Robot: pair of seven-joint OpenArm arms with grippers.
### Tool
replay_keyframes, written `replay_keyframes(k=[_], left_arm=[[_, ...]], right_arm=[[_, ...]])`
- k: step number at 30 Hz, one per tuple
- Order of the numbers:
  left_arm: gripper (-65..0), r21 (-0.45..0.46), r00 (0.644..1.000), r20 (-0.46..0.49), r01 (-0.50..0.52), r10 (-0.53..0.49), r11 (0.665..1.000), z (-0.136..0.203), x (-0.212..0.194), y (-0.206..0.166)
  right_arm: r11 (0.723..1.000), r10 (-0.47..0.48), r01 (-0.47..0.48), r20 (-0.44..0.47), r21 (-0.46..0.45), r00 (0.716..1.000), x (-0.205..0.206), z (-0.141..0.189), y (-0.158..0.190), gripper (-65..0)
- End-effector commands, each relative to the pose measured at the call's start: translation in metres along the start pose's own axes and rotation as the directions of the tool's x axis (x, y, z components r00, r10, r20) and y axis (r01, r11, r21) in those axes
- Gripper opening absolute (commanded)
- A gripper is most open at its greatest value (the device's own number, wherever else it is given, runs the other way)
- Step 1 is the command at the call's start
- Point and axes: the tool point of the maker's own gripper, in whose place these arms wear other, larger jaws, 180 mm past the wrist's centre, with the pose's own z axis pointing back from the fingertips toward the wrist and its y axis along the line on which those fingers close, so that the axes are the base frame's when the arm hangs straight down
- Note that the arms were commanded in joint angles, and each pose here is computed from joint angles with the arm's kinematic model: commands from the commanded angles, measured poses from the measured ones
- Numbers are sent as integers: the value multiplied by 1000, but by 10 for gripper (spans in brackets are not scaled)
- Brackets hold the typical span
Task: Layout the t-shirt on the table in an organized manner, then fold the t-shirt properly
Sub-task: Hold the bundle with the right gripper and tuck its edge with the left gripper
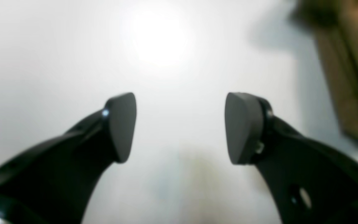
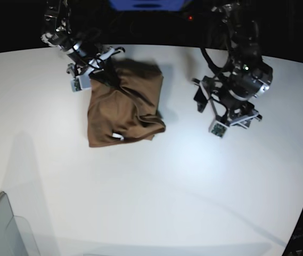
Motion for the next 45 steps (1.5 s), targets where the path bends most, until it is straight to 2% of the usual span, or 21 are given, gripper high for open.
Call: replay_keyframes(k=[1,7,12,16,22,29,36,39,43,45], left_arm=[[-220,-4,997,73,1,0,1000,0,28,-1],[-217,-70,995,81,63,-57,996,-17,55,-21],[-204,-121,998,51,46,-40,992,-34,49,-29],[-117,-250,995,88,-23,46,968,-41,55,-52],[-101,-399,977,133,-101,166,912,-41,66,-78],[-99,-468,977,63,-151,203,871,-60,55,-93],[-106,-494,963,100,-170,250,853,-67,62,-100],[-175,-501,964,85,-178,253,847,-70,58,-102],[-370,-512,965,62,-190,257,838,-76,56,-106],[-415,-516,964,53,-196,259,834,-80,55,-106]], right_arm=[[1000,12,-12,10,1,1000,4,1,0,-650],[1000,14,-14,6,4,1000,3,1,1,-650],[1000,15,-15,6,3,1000,3,2,0,-650],[1000,23,-23,1,2,1000,2,3,-2,-650],[1000,24,-24,1,3,1000,2,2,-1,-650],[1000,24,-24,2,4,1000,3,2,-1,-650],[1000,23,-23,1,4,1000,3,2,-2,-650],[1000,25,-25,1,3,1000,2,2,-2,-650],[1000,25,-25,1,3,1000,2,2,-2,-650],[1000,25,-25,1,3,1000,2,2,-2,-650]])
